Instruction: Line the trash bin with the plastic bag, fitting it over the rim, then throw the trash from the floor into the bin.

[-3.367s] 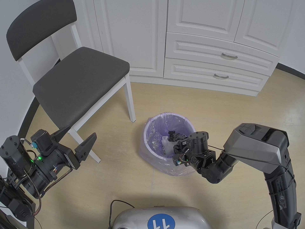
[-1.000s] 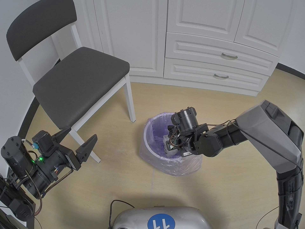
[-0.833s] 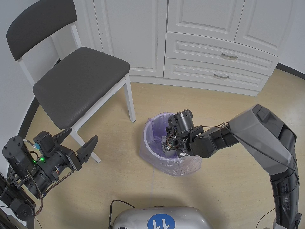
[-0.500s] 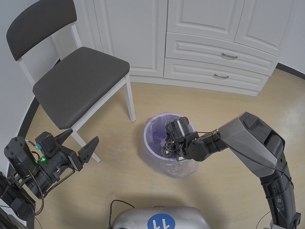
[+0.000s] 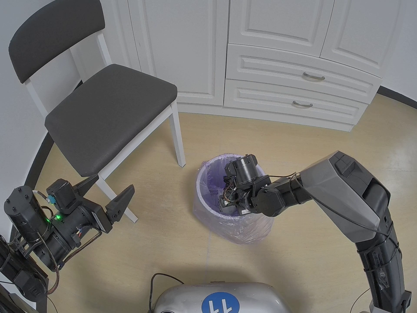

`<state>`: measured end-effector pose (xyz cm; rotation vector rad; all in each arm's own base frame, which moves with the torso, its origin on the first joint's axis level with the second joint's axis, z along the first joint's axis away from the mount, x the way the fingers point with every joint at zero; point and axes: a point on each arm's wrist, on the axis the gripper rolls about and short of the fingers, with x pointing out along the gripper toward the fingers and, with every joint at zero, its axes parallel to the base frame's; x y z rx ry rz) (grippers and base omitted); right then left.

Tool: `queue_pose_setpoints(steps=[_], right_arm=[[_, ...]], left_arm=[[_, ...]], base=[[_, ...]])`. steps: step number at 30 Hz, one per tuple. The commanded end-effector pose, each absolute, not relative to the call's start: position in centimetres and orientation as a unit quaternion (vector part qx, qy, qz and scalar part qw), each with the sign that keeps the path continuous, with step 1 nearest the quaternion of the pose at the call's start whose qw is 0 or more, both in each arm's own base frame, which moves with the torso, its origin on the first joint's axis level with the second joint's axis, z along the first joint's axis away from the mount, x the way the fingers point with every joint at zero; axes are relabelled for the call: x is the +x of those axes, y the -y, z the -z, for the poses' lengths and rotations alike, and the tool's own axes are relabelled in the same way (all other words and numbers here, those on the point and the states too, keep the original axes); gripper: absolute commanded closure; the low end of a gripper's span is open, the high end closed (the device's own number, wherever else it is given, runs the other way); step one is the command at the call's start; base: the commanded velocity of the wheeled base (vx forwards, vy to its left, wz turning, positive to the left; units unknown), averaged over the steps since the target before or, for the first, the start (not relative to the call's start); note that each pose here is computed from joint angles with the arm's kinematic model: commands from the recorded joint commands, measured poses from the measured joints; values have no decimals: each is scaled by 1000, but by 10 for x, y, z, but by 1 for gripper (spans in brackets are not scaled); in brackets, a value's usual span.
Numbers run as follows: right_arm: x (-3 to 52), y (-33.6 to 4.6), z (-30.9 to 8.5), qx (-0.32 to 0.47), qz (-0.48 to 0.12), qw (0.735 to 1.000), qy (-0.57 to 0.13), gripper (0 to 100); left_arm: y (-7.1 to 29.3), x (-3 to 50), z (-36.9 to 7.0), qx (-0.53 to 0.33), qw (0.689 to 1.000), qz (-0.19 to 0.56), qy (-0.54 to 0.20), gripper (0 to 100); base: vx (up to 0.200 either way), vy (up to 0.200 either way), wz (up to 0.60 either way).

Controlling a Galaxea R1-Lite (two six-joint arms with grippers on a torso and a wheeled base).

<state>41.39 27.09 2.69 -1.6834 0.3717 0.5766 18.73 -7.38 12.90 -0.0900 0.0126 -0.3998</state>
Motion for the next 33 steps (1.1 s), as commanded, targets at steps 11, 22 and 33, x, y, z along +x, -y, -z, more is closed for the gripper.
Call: queue_pose_setpoints(steps=[11,22,33], right_arm=[[441,-287,-21,-722,-216,644,-130,100],[452,-300,-14,-707,-174,681,-78,100],[423,-282,-27,-740,-214,626,-121,100]], left_arm=[[73,186,-132,-46,979,199,2,0],[72,183,-136,-48,979,200,11,0],[72,181,-138,-49,978,200,17,0]], base=[[0,0,0],[0,0,0],[0,0,0]])
